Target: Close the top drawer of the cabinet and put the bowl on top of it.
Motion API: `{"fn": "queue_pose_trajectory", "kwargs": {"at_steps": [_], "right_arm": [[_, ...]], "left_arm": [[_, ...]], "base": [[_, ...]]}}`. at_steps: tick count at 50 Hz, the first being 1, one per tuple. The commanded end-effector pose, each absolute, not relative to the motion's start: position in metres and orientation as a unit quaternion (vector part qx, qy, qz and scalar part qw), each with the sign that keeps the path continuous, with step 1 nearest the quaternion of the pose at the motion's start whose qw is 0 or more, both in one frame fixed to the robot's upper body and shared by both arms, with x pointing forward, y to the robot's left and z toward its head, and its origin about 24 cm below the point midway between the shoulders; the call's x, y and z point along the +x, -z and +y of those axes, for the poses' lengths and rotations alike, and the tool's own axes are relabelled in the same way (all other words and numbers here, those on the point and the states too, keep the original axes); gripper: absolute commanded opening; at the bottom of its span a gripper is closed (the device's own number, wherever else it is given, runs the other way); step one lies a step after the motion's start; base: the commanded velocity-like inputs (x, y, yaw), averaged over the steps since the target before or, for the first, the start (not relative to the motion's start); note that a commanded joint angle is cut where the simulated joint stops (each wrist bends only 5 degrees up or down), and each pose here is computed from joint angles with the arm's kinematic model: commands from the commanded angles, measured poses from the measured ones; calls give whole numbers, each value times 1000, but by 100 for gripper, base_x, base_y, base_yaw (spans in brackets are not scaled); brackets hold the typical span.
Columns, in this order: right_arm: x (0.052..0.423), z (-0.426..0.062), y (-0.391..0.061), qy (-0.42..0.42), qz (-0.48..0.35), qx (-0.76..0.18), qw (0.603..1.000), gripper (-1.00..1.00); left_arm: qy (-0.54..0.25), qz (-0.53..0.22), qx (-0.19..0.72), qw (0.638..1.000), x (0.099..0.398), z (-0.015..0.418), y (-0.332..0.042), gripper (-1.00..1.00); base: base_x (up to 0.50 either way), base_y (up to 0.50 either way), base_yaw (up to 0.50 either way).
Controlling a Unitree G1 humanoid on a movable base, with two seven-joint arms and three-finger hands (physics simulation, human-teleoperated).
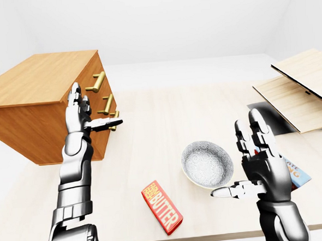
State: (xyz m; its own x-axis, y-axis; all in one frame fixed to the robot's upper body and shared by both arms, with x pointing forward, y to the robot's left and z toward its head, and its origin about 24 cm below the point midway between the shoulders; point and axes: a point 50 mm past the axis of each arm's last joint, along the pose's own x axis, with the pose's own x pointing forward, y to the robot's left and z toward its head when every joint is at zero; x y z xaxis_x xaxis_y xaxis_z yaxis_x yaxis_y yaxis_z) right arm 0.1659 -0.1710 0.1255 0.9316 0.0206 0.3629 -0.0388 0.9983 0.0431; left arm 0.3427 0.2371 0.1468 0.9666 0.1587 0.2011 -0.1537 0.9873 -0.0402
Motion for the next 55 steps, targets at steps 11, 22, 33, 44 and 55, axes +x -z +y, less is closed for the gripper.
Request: {"fn": "queue_pose_trajectory", "kwargs": {"at_steps": [11,22,33,44,55], "right_arm": [[166,-171,-126,-14,-184,24,982,100],[167,-172,-126,-14,-184,25,983,100],[165,-172,-127,-14,-185,25,982,100],[166,-171,-126,-16,-184,25,982,100],[165,-172,-127,-17,-185,27,982,100]], "left_arm": [[-122,-114,-18,986,337,254,-152,100],[-87,-152,-12,985,323,232,-159,100],[-25,-269,11,963,260,192,-186,100],[13,-350,30,936,209,168,-210,100],[50,-423,56,903,159,138,-232,100]], "base": [[0,0,0],[0,0,0],[0,0,0],[0,0,0],[0,0,0]]}}
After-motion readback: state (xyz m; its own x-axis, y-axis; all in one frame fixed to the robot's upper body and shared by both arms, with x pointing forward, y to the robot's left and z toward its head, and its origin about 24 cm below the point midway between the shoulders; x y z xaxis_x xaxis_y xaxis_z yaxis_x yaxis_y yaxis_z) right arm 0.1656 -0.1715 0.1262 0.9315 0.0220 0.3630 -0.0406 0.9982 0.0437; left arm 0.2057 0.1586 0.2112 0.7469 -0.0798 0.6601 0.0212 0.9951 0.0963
